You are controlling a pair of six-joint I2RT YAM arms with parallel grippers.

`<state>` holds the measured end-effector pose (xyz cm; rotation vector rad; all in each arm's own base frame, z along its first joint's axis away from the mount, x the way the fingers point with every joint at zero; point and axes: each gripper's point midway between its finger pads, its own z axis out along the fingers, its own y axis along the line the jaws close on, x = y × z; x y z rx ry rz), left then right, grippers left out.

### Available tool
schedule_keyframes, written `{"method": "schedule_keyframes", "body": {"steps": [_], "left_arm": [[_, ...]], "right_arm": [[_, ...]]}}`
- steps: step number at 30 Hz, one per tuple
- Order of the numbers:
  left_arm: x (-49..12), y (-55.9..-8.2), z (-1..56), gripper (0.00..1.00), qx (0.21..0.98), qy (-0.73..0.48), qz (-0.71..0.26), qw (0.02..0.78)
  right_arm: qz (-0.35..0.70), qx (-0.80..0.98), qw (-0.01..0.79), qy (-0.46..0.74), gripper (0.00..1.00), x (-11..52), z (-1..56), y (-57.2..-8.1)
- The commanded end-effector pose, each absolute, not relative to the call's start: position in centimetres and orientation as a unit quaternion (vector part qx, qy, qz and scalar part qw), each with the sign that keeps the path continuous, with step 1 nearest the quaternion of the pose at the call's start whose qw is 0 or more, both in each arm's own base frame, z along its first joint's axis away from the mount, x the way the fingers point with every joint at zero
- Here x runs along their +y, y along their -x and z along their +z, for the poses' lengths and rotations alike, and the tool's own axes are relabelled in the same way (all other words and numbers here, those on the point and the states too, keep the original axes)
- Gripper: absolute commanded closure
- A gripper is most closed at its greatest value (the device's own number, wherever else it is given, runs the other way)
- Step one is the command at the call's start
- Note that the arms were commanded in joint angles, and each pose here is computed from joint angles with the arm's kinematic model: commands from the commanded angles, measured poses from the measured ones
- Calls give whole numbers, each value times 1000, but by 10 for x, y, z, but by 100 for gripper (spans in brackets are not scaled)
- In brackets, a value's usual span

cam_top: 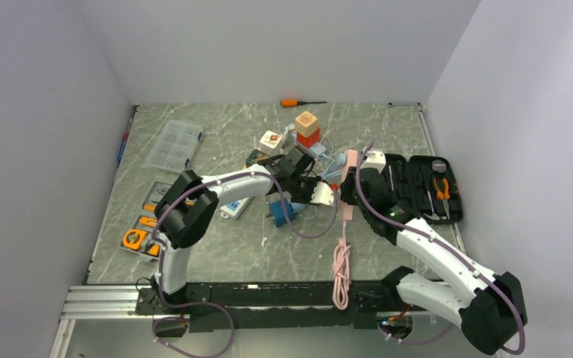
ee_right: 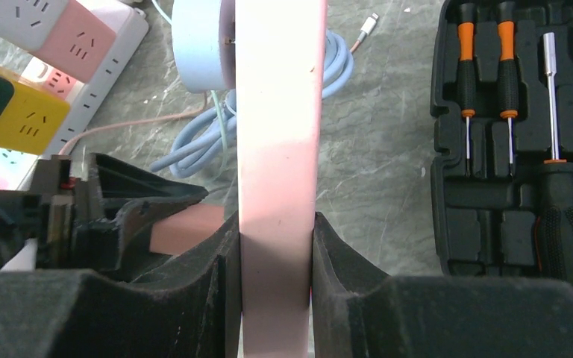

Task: Pull the plug off the socket
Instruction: Place the plug at the center of the board.

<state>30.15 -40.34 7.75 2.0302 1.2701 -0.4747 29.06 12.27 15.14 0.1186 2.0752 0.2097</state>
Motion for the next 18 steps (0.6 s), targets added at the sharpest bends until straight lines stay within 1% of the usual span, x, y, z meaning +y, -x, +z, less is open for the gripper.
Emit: {"method": "schedule_keyframes", "body": {"steps": [1,3,4,5,8,9,10,11,13,16,18], "left_arm": [[-426,-315,93,67,481,-768,-190,378],[-432,-309,92,63,486,-764,-200,374],[-433,-305,93,57,486,-764,-205,373],[-433,-301,94,48,484,-765,-209,371],[-425,-286,94,30,478,-771,-217,361],[-422,-281,95,18,479,-772,-221,355],[-418,-277,97,3,481,-772,-227,348],[-416,-274,103,1,482,-771,-229,347],[-410,-273,121,1,483,-769,-228,352],[-399,-283,168,1,494,-750,-225,378],[-388,-297,200,1,517,-724,-222,399]], "right_arm": [[119,810,570,-67,100,126,203,-304],[119,810,570,-67,100,126,204,-304],[120,810,570,-67,100,127,204,-305],[120,810,570,-66,100,127,204,-305],[122,811,569,-65,100,128,203,-305],[123,810,569,-65,100,129,203,-305],[124,810,570,-65,100,128,203,-305],[124,810,570,-65,100,128,203,-305],[125,810,570,-63,100,128,203,-304],[131,808,571,-57,100,130,204,-303],[136,808,571,-55,100,132,206,-303]]}}
